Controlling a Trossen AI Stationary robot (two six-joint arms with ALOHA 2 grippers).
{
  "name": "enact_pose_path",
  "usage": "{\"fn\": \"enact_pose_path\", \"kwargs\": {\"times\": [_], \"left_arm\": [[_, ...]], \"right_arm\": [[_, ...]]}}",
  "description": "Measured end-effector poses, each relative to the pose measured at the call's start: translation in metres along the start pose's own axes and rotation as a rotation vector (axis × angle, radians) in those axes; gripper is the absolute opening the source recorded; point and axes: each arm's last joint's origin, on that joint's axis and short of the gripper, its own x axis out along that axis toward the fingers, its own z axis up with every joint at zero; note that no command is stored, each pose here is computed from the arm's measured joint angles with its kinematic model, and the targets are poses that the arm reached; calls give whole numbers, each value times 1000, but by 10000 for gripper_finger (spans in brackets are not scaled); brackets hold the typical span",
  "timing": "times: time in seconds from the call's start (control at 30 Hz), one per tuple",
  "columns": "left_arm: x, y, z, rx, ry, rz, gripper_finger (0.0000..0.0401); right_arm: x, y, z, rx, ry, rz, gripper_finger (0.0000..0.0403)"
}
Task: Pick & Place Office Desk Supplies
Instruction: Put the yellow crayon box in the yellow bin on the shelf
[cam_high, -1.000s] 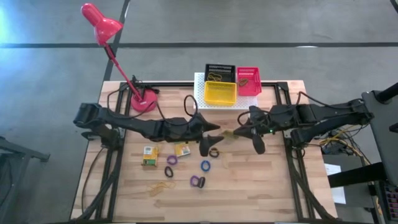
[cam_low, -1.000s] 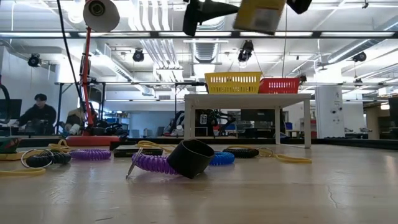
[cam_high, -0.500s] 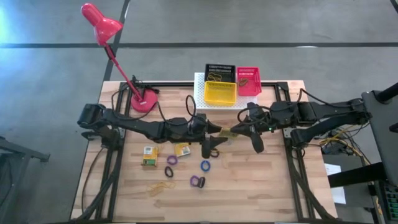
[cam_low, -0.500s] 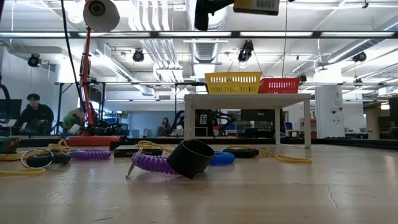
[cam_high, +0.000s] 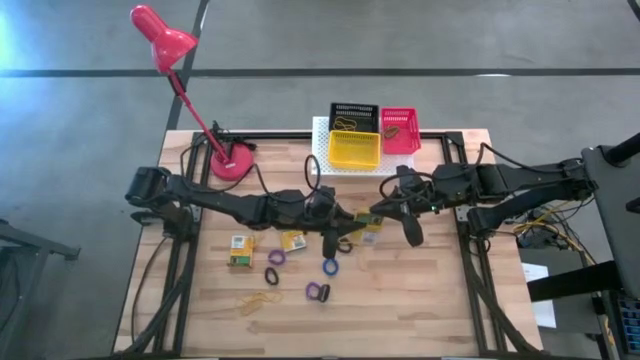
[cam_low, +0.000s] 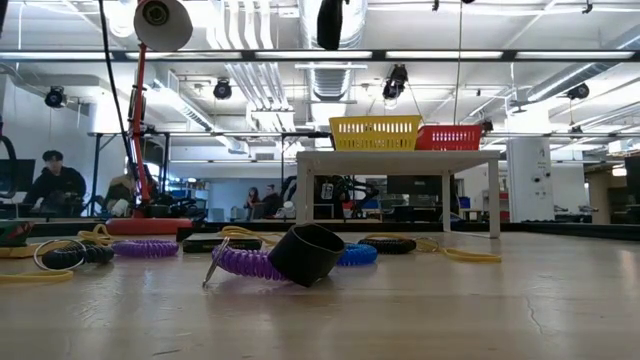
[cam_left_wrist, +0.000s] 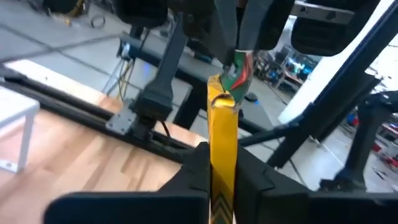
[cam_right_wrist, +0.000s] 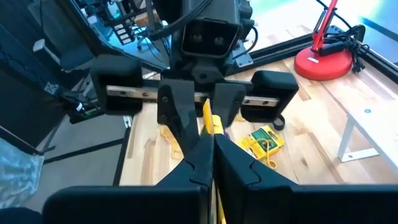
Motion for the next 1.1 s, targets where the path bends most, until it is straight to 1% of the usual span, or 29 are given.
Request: {"fn": "enact_pose_path", "kwargs": {"times": [0.07,0.17,0.27,0.3,0.37,0.43,0.5,0.6,0.7,0.83,0.97,1.1], "left_arm": [[0,-4,7,-19,57,22,25],[-4,-8,23,-15,198,106,30],[-12,-11,54,-12,312,206,34],[-14,-10,66,-6,323,240,34],[-16,-7,91,12,308,297,33],[-14,2,109,29,274,333,32],[-8,15,125,44,232,366,32],[3,39,140,83,199,432,32],[12,63,149,133,169,537,32],[24,91,149,164,160,650,33],[33,115,142,167,181,702,34],[41,129,132,176,213,745,35]], "right_arm": [[-6,0,0,4,5,-3,13],[-27,-2,5,19,32,-58,28],[-54,-6,8,8,66,-167,43],[-63,-7,9,4,71,-198,47],[-79,-10,10,9,70,-265,53],[-93,-12,10,32,40,-314,55],[-101,-14,9,60,7,-337,56],[-107,-18,5,81,-15,-350,57],[-107,-20,0,105,-12,-356,57],[-101,-22,-5,113,5,-367,57],[-97,-23,-9,110,20,-375,57],[-96,-23,-9,108,24,-377,57]]}}
